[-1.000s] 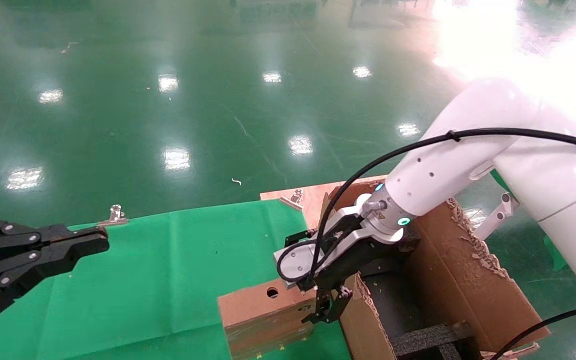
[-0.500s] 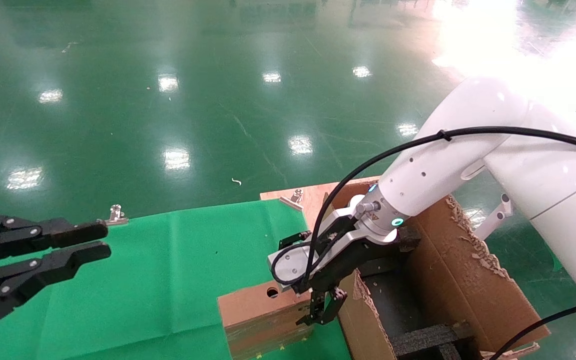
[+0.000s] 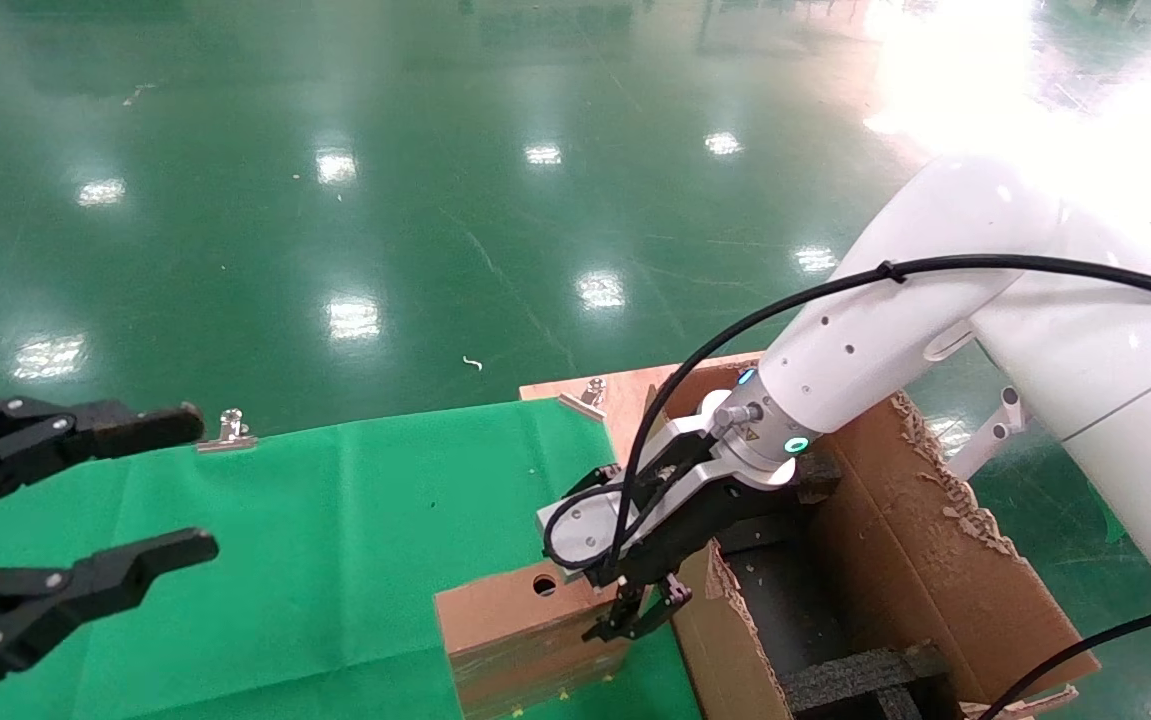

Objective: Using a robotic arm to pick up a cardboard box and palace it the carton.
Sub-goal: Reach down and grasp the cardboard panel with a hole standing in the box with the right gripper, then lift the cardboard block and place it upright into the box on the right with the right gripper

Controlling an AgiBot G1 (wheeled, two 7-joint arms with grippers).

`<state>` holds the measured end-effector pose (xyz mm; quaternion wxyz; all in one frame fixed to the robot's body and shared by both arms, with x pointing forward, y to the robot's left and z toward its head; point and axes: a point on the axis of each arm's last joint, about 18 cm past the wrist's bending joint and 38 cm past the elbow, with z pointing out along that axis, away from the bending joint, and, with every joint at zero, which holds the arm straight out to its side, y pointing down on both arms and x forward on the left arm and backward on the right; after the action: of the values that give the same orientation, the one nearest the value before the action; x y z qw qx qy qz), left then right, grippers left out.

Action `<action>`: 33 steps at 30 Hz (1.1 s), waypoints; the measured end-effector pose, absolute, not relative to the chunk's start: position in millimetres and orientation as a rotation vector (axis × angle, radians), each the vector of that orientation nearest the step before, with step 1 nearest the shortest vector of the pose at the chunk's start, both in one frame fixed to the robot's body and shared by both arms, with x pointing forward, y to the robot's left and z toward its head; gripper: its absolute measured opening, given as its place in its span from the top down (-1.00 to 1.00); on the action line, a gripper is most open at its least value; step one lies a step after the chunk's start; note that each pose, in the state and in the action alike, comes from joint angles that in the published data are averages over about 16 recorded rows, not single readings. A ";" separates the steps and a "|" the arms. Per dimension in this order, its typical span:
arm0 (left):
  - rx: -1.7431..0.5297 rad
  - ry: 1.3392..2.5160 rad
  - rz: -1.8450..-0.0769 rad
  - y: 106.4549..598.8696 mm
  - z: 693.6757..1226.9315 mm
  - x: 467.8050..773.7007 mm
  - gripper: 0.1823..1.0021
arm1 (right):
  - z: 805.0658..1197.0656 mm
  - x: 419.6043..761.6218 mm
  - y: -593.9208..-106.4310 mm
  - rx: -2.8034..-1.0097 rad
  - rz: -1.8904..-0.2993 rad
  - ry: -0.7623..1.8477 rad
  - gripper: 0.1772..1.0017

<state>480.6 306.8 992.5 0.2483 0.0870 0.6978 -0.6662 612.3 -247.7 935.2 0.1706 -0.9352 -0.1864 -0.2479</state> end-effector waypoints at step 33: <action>0.237 1.902 -1.815 306.8 992.5 480.6 -0.98 | 1080.5 590.3 -294.9 -2.480 -1.058 -0.483 0.44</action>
<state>480.6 306.8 992.5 0.2483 0.0870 0.6978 -0.6662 590.3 -294.9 1080.5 0.2000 -0.8870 -0.1729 -0.3786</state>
